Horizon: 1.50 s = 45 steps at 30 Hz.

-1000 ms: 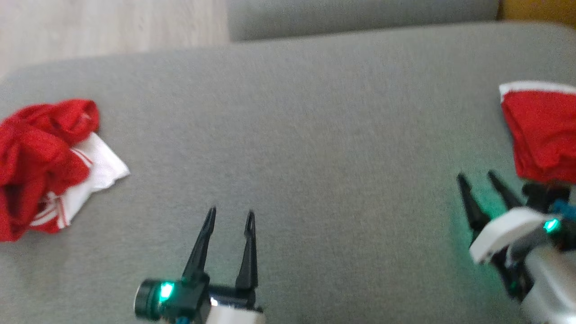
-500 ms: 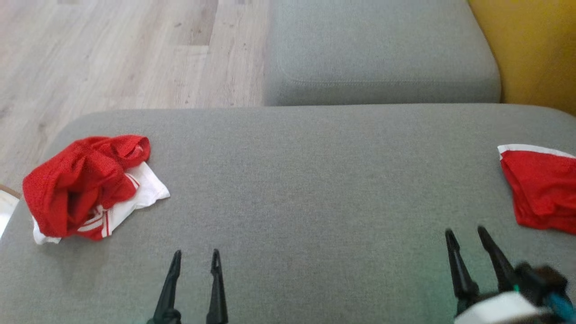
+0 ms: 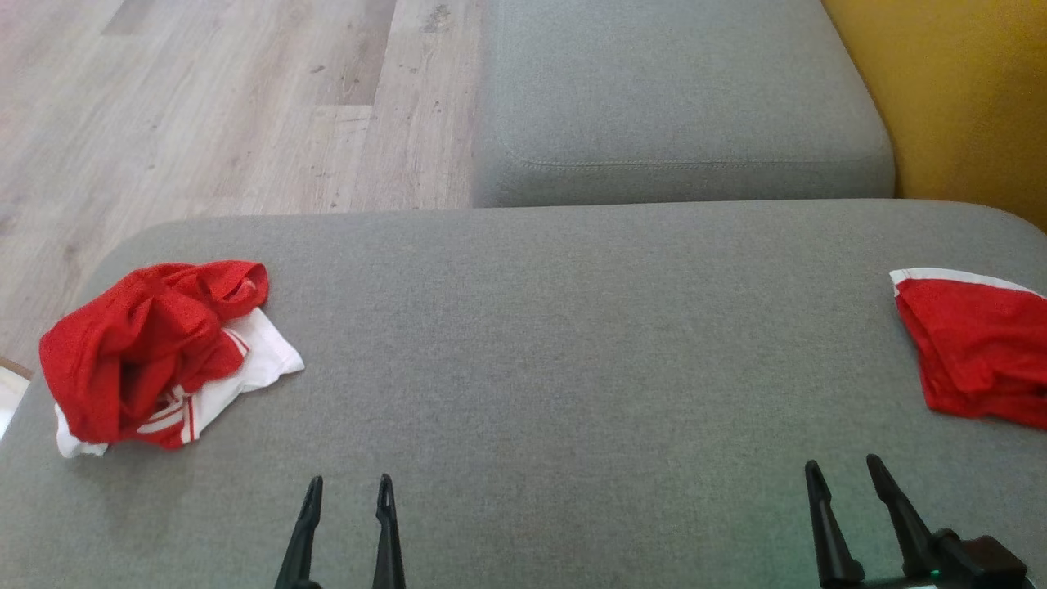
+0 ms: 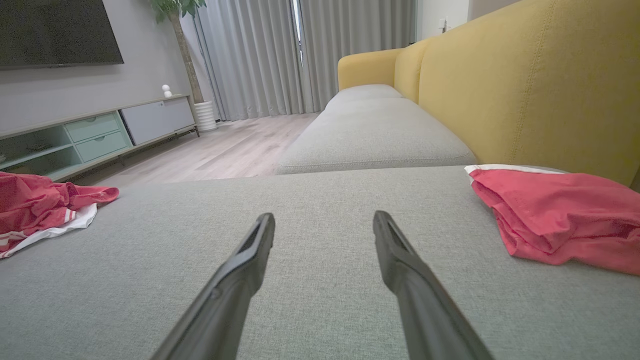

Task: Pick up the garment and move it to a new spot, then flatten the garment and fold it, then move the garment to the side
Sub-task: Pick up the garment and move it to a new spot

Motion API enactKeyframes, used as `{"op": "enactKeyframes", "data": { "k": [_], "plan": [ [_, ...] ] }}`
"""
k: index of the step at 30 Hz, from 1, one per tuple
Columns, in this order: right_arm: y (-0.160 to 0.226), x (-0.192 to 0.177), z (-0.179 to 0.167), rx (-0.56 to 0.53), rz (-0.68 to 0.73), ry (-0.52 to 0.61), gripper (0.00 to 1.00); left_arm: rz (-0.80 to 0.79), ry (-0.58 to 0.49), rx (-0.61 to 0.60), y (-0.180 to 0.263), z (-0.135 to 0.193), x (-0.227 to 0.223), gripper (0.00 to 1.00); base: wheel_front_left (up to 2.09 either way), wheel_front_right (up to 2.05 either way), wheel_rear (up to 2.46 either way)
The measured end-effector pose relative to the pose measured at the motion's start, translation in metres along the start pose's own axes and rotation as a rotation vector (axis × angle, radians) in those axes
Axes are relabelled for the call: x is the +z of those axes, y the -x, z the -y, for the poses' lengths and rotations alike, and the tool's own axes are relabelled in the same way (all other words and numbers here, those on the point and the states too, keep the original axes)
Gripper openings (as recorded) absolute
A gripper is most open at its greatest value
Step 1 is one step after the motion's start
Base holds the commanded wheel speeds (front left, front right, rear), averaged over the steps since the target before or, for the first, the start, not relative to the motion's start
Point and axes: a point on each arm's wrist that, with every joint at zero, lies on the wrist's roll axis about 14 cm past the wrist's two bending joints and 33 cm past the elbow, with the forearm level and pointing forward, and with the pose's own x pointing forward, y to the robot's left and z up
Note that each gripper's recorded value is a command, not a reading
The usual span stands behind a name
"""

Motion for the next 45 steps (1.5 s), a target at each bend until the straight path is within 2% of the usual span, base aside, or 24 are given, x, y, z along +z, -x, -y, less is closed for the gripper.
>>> {"op": "enactKeyframes", "data": {
  "k": [14,20,27,35,39,45],
  "plan": [
    [0.001,0.001,0.0,0.0,0.002,0.012,1.0,-0.005,0.0,-0.012,-0.001,0.002,-0.002,1.0,0.0,0.0,0.0],
    [-0.001,-0.007,-0.013,0.041,-0.024,0.008,1.0,-0.001,0.002,0.026,0.006,-0.009,-0.001,1.0,0.0,0.0,0.0],
    [-0.016,-0.012,-0.05,0.157,-0.048,-0.003,1.0,0.022,0.003,0.119,0.02,-0.035,0.004,1.0,0.0,0.0,0.0],
    [-0.038,-0.014,-0.097,0.322,-0.069,0.007,1.0,0.035,-0.01,0.327,0.045,-0.085,0.009,1.0,0.0,0.0,0.0],
    [-0.046,-0.016,-0.111,0.372,-0.075,0.01,1.0,0.022,-0.011,0.417,0.062,-0.101,0.006,1.0,0.0,0.0,0.0],
    [-0.048,-0.023,-0.118,0.398,-0.099,0.01,1.0,-0.001,-0.039,0.466,0.072,-0.114,0.002,1.0,0.0,0.0,0.0]
  ]
}}
